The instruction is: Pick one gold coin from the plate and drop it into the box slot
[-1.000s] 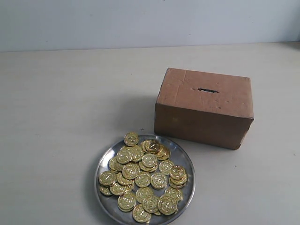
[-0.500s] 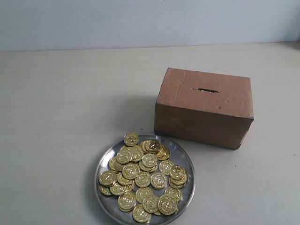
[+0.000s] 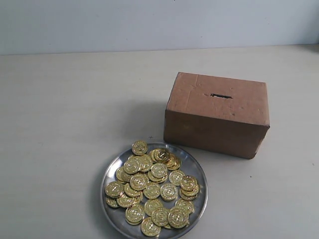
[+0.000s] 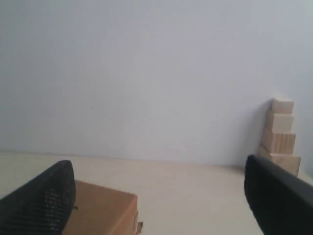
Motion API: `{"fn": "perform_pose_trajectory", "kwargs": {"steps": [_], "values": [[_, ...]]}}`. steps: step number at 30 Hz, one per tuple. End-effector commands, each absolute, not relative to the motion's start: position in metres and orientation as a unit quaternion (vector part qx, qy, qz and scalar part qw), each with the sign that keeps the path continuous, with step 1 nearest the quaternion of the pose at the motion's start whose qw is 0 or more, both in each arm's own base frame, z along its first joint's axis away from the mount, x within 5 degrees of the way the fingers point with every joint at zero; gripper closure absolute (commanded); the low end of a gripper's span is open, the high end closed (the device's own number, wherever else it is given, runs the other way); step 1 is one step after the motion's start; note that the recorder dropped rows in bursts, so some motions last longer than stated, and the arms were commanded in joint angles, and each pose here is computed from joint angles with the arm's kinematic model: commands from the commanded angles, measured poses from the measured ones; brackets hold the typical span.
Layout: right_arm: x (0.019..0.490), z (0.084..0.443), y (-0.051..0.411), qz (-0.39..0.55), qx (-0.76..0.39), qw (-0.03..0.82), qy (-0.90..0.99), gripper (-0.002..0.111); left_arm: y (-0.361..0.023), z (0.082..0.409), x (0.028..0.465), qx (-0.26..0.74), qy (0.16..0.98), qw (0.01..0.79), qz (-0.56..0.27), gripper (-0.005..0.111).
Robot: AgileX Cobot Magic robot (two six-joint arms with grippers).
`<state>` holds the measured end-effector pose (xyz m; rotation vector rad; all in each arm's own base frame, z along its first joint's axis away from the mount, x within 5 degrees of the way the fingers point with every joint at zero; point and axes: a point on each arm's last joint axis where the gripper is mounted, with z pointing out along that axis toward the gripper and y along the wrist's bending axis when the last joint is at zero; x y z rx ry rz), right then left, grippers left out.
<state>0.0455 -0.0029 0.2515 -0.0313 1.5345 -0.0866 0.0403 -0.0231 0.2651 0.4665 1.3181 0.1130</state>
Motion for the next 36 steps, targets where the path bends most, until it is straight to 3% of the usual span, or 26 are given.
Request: {"fn": "perform_pose_trajectory", "kwargs": {"steps": [1,5,8,13,21,25,36], "values": [[0.052,0.224,-0.003,-0.028,-0.006,0.695,0.719,0.02,-0.024,0.247,0.045,0.219,0.626,0.747,0.048,0.107],[0.054,0.208,-0.003,-0.028,-0.007,0.677,0.735,0.02,-0.018,0.234,0.048,0.354,0.61,0.673,0.225,0.107],[0.056,0.195,-0.003,-0.028,-0.007,0.664,0.747,0.02,-0.015,0.232,0.049,0.393,0.596,0.642,0.28,0.107],[0.055,0.192,-0.003,-0.028,-0.006,0.652,0.758,0.02,-0.005,0.208,0.053,0.507,0.548,0.515,0.421,0.107],[0.055,0.192,-0.003,-0.028,-0.006,0.651,0.758,0.02,-0.004,0.182,0.053,0.551,0.569,0.462,0.399,0.107],[0.055,0.192,-0.003,-0.028,-0.006,0.651,0.758,0.02,0.001,0.182,0.053,0.585,0.533,0.409,0.454,0.107],[0.055,0.192,-0.003,-0.028,-0.006,0.652,0.758,0.02,0.001,0.182,0.053,0.585,0.533,0.409,0.454,0.107]]}}
